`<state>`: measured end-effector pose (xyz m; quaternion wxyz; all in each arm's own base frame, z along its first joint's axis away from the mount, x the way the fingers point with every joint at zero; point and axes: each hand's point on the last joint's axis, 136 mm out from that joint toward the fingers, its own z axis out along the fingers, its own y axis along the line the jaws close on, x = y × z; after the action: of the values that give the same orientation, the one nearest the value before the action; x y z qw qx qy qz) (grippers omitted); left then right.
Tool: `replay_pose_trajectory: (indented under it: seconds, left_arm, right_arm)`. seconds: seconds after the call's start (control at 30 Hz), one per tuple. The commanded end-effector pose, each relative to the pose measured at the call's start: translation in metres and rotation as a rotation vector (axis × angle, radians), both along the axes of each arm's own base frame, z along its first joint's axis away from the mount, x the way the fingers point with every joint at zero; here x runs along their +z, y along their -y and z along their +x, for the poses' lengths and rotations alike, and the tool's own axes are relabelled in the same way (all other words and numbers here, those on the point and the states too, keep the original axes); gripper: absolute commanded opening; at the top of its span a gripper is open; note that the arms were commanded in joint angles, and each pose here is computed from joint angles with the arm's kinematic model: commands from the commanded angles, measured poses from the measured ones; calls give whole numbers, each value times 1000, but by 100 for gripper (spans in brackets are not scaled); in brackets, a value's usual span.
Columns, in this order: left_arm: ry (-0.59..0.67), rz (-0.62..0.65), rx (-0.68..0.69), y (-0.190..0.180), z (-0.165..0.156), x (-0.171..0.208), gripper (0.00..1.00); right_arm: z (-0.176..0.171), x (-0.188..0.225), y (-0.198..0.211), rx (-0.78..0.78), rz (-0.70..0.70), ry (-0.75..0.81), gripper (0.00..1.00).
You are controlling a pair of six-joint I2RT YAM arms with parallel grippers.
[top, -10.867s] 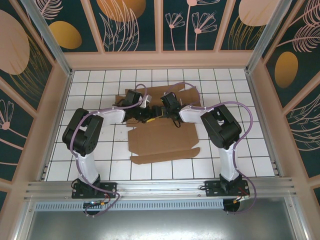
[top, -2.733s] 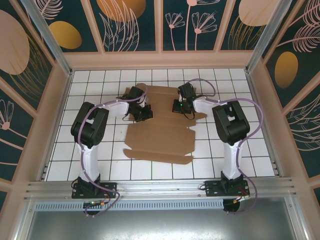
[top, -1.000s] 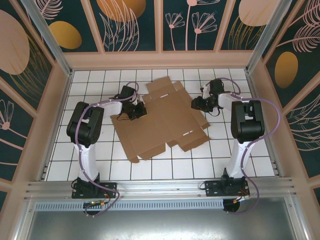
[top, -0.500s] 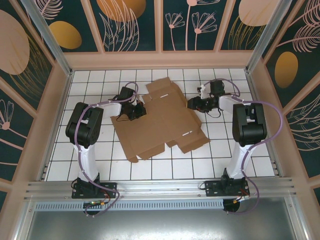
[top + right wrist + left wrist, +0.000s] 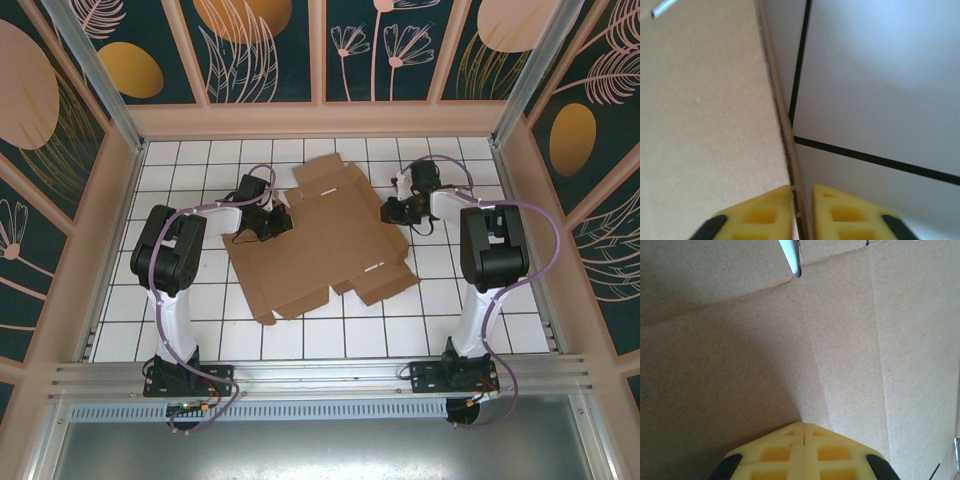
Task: Fold the paper box
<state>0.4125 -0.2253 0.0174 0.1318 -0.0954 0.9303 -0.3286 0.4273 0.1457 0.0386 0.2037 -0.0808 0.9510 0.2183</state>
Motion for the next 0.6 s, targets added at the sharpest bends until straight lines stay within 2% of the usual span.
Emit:
replay_pose_trajectory:
  seconds: [0.0, 0.23, 0.33, 0.47, 0.57]
  left_arm:
    - [-43, 3, 21, -5, -11, -9, 0]
    - [-20, -105, 17, 12, -16, 17, 0]
    - [20, -156, 1, 23, -17, 40, 2]
    - [149, -245, 4, 29, -8, 104, 15]
    - [222, -319, 2, 38, 5, 151, 27]
  right_arm:
    - [15, 33, 6, 2, -231, 152, 6]
    - [20, 83, -13, 57, -611, 409, 5]
    - [17, 102, -29, 112, -739, 522, 5]
    - [16, 132, -44, 154, -852, 655, 5]
    - [15, 149, -54, 170, -864, 717, 5]
